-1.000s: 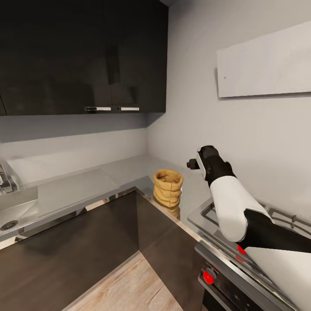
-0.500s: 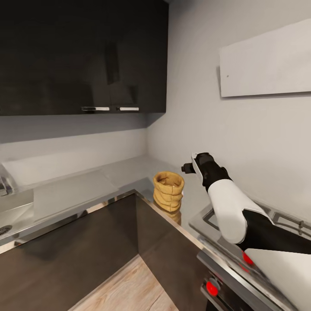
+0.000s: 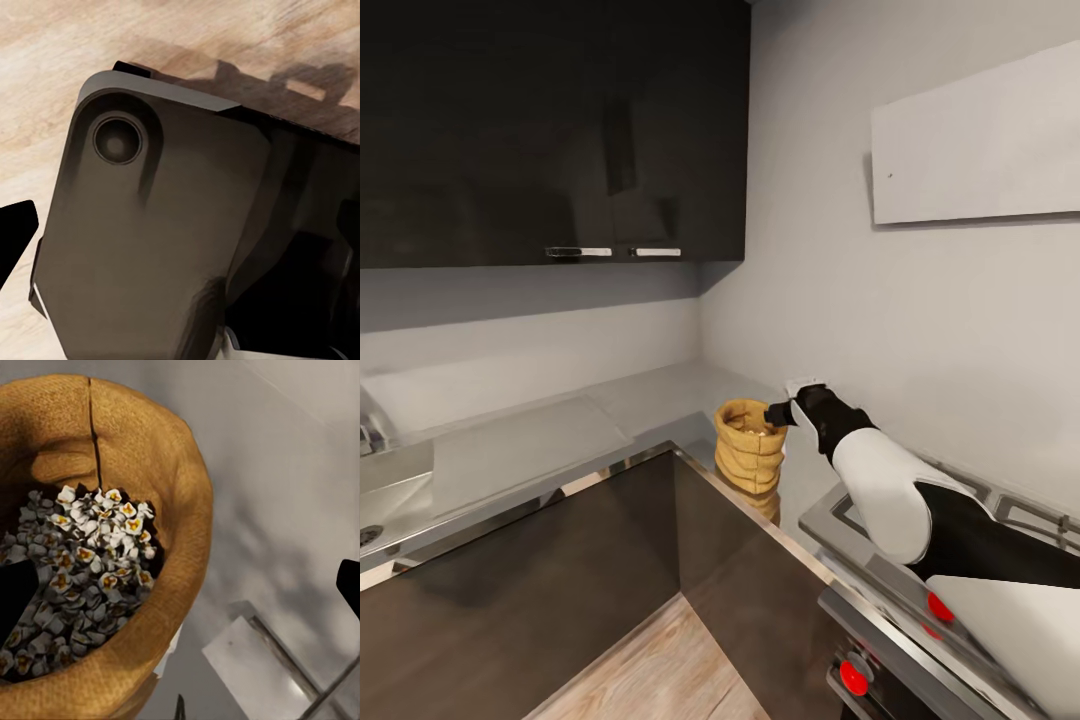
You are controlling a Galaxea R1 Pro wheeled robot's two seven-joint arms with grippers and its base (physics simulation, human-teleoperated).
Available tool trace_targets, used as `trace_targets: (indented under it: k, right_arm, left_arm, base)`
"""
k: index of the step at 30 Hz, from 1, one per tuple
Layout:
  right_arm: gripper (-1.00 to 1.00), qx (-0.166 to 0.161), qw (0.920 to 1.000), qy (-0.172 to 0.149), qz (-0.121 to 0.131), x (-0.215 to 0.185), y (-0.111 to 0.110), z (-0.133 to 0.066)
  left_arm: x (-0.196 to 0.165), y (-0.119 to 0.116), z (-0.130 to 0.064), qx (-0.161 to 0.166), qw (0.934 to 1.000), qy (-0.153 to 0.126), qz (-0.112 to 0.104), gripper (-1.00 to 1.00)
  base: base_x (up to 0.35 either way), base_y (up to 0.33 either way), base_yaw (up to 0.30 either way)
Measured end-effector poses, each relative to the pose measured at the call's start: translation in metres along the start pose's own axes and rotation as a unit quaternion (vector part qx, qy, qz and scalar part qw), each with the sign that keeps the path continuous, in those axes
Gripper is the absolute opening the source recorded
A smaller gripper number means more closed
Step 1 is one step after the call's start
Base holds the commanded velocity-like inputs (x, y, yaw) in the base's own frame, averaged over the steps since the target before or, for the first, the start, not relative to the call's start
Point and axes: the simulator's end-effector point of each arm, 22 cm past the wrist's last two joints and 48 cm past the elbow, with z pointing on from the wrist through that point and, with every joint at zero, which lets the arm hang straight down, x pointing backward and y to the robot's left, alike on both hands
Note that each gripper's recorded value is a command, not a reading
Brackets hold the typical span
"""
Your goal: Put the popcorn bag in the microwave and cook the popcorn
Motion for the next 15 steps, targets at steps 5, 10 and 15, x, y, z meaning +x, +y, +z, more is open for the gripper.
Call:
trace_targets:
  k: [5,10,15]
  right_arm:
    - [1.00,-0.001,1.0000,0.000,0.002,0.0006,0.0007,0.0004]
    - [1.00,-0.001,1.0000,-0.001,0.002,0.0002,0.0006,0.0003]
    - [1.00,-0.002,1.0000,-0.001,0.004,0.0006,0.0012,0.0002]
  left_arm:
    - [-0.0003,-0.0007,0.0000,0.000,1.0000,0.000,0.000,1.00]
    - [0.0001,0.0003,0.0000,0.000,1.0000,0.000,-0.001,1.00]
    - [0.0010,0.0007,-0.0001,0.000,1.0000,0.002,-0.001,1.00]
  base:
    - [0.000,0.000,0.000]
    - [0.022,0.000,0.000]
    - [0.143,0.000,0.000]
